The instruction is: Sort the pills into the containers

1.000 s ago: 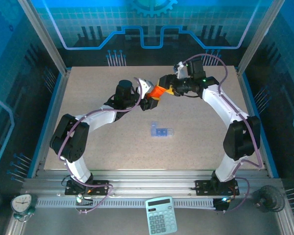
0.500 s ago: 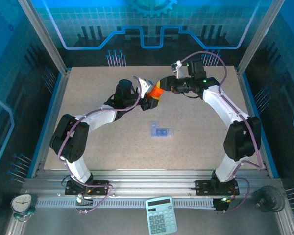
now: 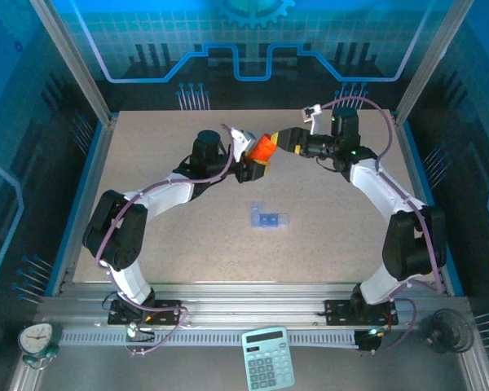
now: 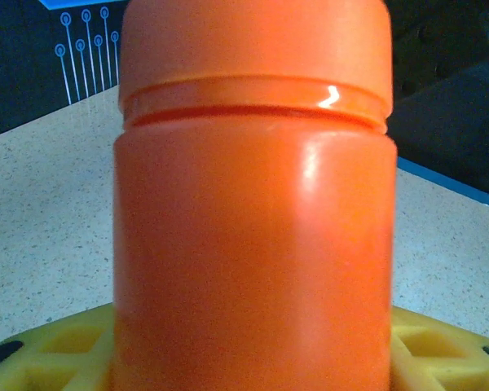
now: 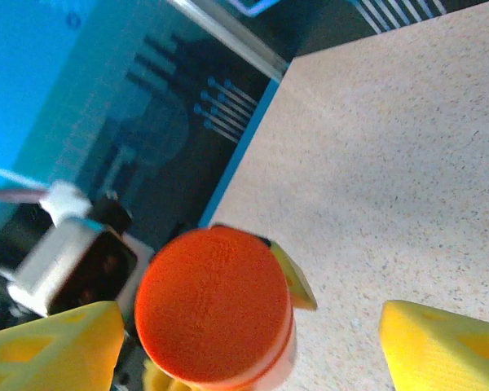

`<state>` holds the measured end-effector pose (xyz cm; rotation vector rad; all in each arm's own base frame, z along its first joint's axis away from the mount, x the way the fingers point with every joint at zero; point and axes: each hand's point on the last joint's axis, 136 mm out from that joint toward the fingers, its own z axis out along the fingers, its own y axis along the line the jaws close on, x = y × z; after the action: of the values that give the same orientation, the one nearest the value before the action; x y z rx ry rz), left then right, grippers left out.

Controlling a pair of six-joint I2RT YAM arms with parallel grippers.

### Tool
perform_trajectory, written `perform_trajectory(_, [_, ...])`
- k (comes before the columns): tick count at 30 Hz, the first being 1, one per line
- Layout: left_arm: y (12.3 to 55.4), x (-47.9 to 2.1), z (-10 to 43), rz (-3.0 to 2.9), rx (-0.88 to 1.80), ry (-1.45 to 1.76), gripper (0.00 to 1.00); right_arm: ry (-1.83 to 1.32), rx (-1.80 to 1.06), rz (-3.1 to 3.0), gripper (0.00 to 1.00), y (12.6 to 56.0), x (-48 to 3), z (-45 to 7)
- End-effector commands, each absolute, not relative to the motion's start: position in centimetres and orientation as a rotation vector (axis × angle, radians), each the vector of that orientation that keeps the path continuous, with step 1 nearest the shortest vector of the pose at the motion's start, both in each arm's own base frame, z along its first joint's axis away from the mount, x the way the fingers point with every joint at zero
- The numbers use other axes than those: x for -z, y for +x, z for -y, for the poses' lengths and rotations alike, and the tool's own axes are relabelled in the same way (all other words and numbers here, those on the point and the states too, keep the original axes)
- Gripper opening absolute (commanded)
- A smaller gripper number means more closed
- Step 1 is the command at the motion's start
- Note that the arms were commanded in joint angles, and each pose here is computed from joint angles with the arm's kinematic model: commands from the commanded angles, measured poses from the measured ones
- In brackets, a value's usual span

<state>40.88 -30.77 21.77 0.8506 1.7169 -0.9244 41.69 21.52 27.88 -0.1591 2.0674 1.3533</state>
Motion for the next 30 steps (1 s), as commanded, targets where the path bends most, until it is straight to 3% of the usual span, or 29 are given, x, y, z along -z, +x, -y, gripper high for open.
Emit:
perform_trajectory(1, [41.0,-24.7,30.8,-1.632,0.869,0.886,0.15,0.048,-1.341,-2.032,0.83,42.6,-30.4,-20.4])
perform_trajectory(6, [41.2,-24.2,30.6,-1.647,0.828,0.902,0.15,0.191,-1.162,-2.143,0.83,42.7,-29.2,-19.9])
perform_trajectory(24, [41.0,-23.8,30.9,-1.652,0.817,0.919,0.16,0.133,-1.173,-2.264,0.82,42.4,-27.2,-24.1])
perform_trajectory(30, [41.0,-23.9,31.0,-1.648,0.818,0.919,0.16,0.121,-1.186,-2.282,0.74,42.2,-26.6,-24.6])
